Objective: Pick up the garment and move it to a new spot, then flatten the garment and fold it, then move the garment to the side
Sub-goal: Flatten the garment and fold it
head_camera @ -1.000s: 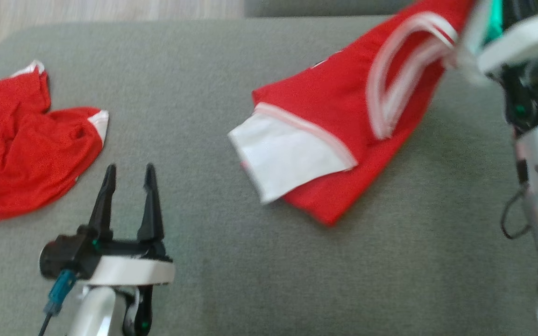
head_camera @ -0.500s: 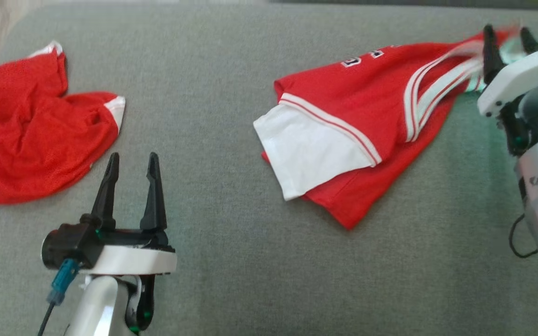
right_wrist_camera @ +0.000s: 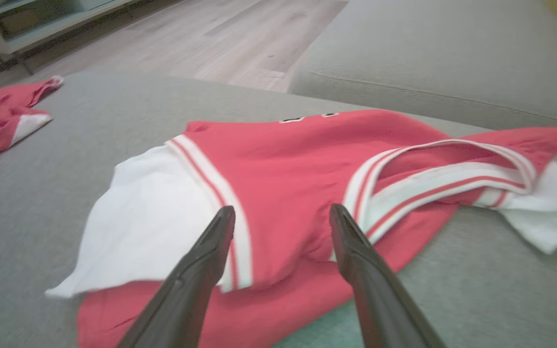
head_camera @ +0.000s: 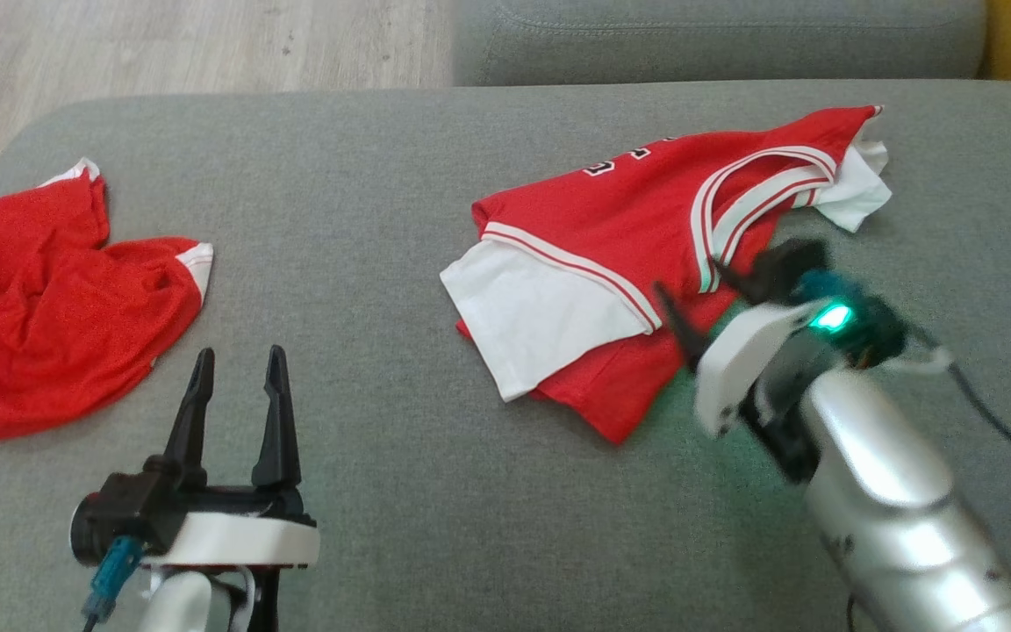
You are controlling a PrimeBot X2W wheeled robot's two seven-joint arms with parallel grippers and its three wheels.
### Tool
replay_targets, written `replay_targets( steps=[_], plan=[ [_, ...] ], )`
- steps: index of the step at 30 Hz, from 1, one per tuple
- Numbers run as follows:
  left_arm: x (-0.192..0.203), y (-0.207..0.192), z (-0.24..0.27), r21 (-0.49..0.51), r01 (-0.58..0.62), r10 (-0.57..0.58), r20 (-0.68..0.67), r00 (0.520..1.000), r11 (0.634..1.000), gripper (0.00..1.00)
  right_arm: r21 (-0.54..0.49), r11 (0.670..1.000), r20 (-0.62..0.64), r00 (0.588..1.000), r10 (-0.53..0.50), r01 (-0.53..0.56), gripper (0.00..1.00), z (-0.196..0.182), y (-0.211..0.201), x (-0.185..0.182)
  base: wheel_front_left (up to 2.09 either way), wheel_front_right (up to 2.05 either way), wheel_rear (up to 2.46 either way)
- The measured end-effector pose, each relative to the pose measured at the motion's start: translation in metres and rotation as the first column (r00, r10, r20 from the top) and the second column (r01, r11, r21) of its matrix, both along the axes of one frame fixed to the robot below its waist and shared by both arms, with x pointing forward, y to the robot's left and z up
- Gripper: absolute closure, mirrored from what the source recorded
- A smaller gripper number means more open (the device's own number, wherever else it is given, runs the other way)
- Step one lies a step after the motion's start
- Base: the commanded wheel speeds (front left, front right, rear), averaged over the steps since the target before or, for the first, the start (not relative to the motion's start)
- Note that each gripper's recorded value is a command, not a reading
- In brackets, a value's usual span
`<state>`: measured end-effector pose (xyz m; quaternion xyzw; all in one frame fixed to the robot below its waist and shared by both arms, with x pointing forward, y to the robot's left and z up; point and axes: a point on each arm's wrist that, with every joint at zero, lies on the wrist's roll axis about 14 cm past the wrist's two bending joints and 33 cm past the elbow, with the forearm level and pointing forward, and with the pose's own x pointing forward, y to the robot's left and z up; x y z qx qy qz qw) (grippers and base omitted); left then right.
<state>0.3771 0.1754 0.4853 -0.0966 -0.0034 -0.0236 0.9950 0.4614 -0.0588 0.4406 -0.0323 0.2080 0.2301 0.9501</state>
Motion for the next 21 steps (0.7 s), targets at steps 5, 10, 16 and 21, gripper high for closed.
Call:
replay_targets(
  steps=[5,10,16,21],
  plan=[
    [-0.001,0.004,-0.002,0.002,-0.011,0.011,-0.007,1.0,1.0,0.0,-0.093,0.98,-0.011,0.984,0.176,-0.176,0.0,-0.015,0.038,-0.033,0.0,0.0,0.0],
    [-0.003,0.012,-0.007,0.005,-0.034,0.034,-0.022,0.999,0.999,0.0,-0.222,0.932,-0.046,0.958,0.283,-0.286,0.0,-0.028,0.051,-0.045,0.0,0.0,0.0],
    [-0.002,0.019,-0.008,0.008,-0.057,0.058,-0.028,0.998,0.998,0.0,-0.286,0.904,-0.085,0.948,0.307,-0.319,0.0,-0.042,0.051,-0.046,0.0,0.0,0.0],
    [-0.003,0.023,-0.012,0.009,-0.073,0.073,-0.039,0.997,0.997,0.0,-0.291,0.902,-0.094,0.948,0.305,-0.319,0.0,-0.047,0.053,-0.04,0.0,0.0,0.0]
  ],
)
